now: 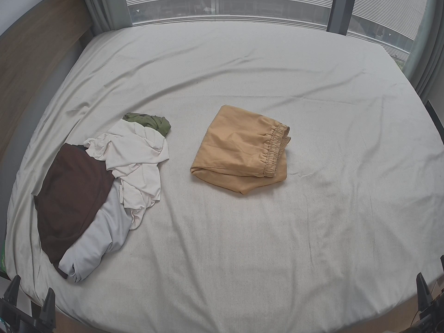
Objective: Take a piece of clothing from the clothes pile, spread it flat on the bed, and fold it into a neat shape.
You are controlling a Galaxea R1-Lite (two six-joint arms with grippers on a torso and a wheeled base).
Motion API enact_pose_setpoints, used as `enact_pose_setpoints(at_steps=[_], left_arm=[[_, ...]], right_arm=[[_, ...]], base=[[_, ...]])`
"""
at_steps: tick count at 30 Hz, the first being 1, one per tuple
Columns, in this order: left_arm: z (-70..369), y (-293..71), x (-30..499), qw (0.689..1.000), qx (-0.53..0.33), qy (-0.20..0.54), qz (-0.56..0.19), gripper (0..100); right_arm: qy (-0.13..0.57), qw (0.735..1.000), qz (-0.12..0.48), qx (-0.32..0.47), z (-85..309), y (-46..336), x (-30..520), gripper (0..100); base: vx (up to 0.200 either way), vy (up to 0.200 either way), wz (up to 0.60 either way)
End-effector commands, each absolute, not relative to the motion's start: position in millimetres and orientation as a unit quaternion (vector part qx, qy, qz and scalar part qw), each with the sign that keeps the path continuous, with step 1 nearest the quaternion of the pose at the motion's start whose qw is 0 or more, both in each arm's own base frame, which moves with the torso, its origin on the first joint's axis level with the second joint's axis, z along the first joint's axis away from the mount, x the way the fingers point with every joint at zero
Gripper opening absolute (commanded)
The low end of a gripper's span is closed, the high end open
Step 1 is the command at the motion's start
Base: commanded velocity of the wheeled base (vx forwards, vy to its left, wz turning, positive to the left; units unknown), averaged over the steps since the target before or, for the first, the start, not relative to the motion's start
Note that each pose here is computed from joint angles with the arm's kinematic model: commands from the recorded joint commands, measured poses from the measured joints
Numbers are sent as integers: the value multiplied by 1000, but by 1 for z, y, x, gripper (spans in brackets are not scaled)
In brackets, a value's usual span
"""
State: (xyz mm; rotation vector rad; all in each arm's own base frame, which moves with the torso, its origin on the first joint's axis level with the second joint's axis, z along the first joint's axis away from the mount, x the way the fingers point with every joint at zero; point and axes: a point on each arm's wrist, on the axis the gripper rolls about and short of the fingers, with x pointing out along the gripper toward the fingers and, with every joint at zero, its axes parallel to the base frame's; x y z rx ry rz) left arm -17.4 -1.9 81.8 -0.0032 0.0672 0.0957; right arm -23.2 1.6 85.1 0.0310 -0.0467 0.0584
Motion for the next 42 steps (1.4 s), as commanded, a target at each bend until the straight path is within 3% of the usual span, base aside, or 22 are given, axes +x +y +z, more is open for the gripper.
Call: enact_pose_setpoints(at_steps=[1,7,17,21,42], left_arm=[[77,-2,-16,998,0,44,45,100],[77,1,-16,997,-3,44,-57,100],[77,2,-16,998,-6,43,-45,100],[76,0,-20,1000,-6,19,13,100],[76,0,-23,1000,3,1,-1,100]], right_arm=[[-18,999,35,19,81,2,-22,100],[-18,999,42,16,81,2,-23,100],[-24,999,31,1,82,2,-23,100],[-25,999,28,4,82,2,-23,100],[-33,999,22,-19,83,2,-23,100]], base=[[0,0,0],[0,0,0],[0,0,0],[0,0,0],[0,0,0]])
